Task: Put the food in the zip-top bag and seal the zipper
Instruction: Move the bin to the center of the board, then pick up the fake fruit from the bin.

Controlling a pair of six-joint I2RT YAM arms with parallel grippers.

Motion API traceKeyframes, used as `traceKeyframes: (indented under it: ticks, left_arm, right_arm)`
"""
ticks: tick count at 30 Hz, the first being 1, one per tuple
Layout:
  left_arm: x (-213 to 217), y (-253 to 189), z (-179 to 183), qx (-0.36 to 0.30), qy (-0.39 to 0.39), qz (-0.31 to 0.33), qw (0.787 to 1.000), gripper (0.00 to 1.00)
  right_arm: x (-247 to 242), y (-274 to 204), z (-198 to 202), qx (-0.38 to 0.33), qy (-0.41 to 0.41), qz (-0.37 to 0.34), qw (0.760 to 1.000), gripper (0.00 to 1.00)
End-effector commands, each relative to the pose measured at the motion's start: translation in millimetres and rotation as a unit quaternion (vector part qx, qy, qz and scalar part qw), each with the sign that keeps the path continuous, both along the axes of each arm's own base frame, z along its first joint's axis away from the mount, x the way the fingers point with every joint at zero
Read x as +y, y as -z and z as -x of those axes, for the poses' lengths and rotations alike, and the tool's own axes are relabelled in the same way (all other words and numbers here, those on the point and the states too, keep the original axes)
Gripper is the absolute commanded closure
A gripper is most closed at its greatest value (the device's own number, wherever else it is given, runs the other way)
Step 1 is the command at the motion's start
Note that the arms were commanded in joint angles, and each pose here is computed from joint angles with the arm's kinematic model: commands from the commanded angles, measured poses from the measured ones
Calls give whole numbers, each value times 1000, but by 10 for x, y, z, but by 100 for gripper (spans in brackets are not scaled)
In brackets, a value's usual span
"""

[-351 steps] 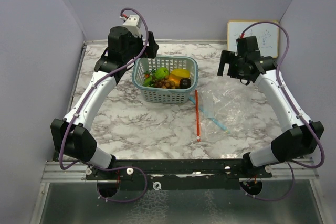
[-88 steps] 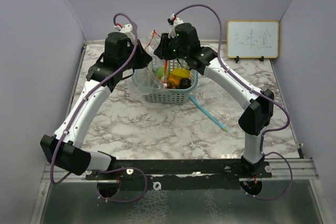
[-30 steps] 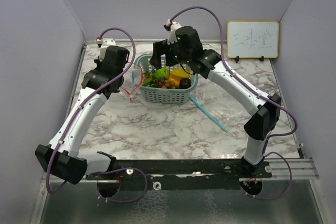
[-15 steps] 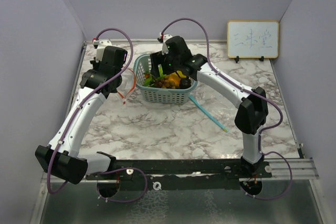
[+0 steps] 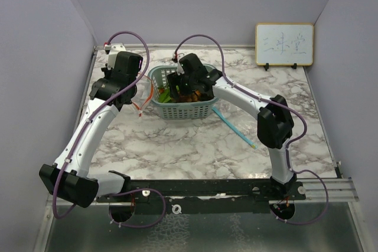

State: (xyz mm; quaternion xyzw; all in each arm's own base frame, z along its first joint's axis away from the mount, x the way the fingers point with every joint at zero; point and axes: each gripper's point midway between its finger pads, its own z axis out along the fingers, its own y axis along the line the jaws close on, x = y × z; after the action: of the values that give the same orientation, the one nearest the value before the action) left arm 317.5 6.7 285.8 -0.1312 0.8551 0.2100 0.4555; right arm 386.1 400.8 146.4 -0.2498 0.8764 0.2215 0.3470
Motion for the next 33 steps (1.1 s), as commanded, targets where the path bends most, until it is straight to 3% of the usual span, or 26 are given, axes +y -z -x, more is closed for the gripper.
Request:
traceKeyframes:
  ticks: [1,8,12,18,25,33]
  left_arm:
    - [-29,-96,-6,-22,9,17,1000,100]
    - [-54,-99,-20,-24,11,26,999,100]
    - [-69,-89,-17,-27,10,33,999,100]
    - [-75,-86,-47,-30,11,33,999,100]
    - [-109,-65,-102,-24,16,35,999,100]
    - [-164,-67,-175,-22,24,39,999,100]
  right_arm:
    - [-108,-240,104,-33,9,19,999,34]
    - [-198,-843,0,-87,31,12,996,28]
    - [-110,-1079,134,-76,-21,3,997,25]
    - [-64,-785,431,-2,-55,15,998,25]
    - [79,-540,766,25,-89,32,995,25]
    - [-99,-110,571,7,-9,71,997,31]
